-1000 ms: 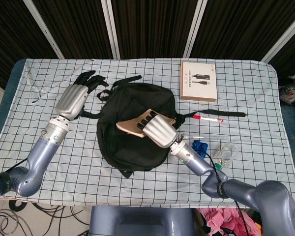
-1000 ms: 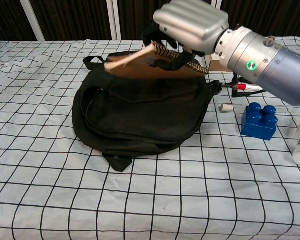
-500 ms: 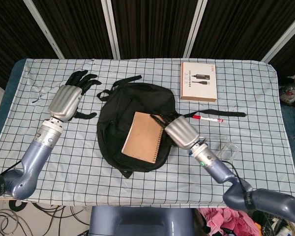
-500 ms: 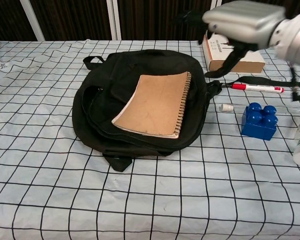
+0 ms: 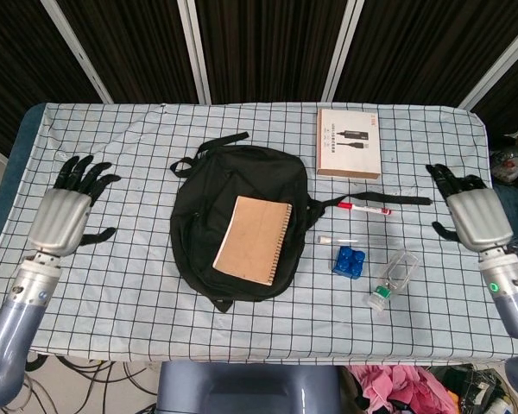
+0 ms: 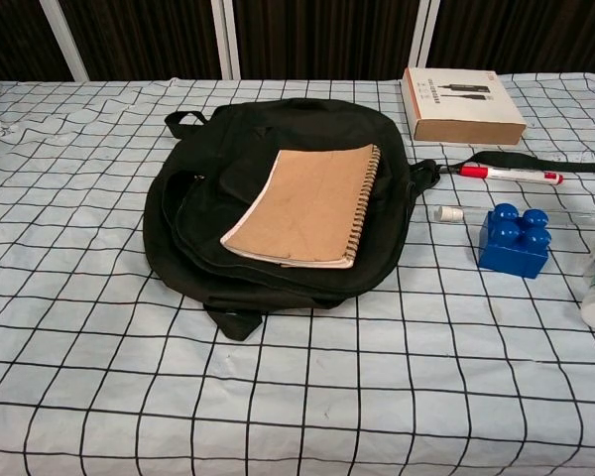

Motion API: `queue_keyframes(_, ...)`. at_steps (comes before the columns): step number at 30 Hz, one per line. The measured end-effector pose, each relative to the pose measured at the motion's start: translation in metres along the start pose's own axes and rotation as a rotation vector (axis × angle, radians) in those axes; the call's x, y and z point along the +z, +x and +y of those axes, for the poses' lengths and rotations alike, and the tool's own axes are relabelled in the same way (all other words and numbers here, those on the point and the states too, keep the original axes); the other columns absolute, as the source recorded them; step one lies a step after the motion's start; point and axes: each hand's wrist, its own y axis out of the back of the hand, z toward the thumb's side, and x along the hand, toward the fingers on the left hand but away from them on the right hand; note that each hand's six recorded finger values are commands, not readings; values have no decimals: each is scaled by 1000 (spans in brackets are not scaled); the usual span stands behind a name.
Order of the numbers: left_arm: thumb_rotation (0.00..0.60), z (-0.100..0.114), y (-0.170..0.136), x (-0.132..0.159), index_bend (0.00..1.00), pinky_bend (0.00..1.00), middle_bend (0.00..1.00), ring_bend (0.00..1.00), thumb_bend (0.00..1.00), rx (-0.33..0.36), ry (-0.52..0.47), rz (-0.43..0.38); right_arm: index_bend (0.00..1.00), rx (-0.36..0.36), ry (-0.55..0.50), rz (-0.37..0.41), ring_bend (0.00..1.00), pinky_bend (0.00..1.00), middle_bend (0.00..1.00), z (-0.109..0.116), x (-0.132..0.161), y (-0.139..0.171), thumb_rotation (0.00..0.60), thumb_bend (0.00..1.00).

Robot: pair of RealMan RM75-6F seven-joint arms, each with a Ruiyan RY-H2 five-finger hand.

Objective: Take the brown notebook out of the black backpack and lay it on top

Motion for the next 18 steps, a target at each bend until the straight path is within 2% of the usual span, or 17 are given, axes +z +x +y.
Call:
queue_keyframes(4, 600, -20, -44, -29, 221, 0, 131, 0, 25, -48, 21, 77, 25, 6, 46, -55, 282, 141, 118, -9, -22, 55, 600, 260)
queue_keyframes(10, 600, -31, -103, -59, 221, 0, 123, 0, 25, -44, -32, 161, 25, 9, 57, -144, 230, 120, 90, -30, -27, 141, 600, 260)
queue_keyframes(13, 600, -35, -122, -67, 213, 0, 86, 0, 25, -52, -48, 191, 24, 18, 49, -184, 206, 102, 78, -41, -22, 165, 600, 238)
queue_keyframes(18, 600, -41, -140, -78, 184, 0, 61, 0, 25, -62, -89, 215, 21, 39, 13, -226, 203, 101, 62, -49, -23, 181, 600, 231)
